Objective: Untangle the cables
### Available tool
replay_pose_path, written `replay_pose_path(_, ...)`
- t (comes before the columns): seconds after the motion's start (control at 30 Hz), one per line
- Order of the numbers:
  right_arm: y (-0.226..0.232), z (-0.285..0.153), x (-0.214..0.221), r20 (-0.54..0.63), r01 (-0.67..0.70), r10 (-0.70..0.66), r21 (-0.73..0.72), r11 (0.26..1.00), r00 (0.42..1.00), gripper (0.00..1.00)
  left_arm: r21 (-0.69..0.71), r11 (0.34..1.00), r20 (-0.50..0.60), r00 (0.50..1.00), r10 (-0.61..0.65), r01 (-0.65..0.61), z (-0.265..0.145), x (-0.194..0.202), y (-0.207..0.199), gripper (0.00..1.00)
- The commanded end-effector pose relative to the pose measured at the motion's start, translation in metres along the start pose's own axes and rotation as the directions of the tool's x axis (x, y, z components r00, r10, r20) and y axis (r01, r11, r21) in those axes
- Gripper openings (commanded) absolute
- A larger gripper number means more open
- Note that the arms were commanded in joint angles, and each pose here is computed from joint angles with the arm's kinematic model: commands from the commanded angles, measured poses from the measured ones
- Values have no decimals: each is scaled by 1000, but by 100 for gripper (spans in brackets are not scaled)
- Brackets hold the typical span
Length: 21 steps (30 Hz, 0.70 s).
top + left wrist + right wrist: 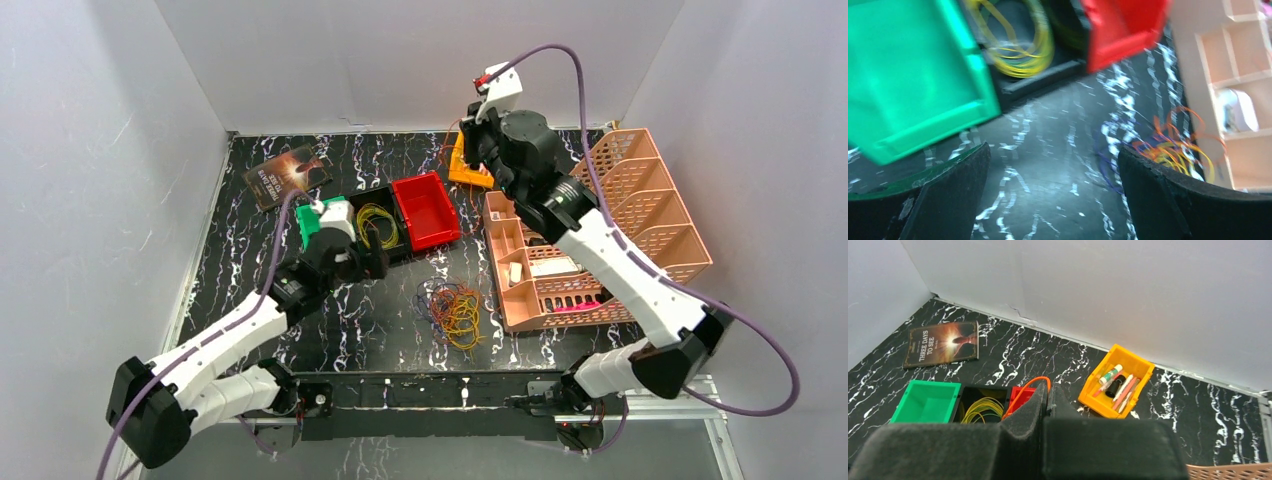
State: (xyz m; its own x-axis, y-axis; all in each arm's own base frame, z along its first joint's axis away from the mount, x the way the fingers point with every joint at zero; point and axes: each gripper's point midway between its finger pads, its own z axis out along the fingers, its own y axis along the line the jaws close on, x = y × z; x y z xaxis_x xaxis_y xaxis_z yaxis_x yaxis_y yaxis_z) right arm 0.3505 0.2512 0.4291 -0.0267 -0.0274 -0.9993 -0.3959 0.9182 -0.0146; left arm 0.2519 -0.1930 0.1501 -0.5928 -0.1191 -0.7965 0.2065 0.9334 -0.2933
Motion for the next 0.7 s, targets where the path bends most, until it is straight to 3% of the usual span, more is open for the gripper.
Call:
replay_pose_path(0.0, 3, 28, -17, 63, -91, 95, -63, 994, 993, 0, -148, 986, -80, 993, -91, 79, -9, -1, 49, 98)
replay_pose_path(0.27, 14, 71, 15, -2, -127, 128, -126, 984, 992, 0, -240, 971, -33, 999, 5, -13, -30, -36, 72, 98)
replay_pose_path(0.67, 33, 119, 51, -69, -156, 146, -190, 969, 987, 0, -301, 952, 10, 998, 55, -49, -37, -33, 90, 98)
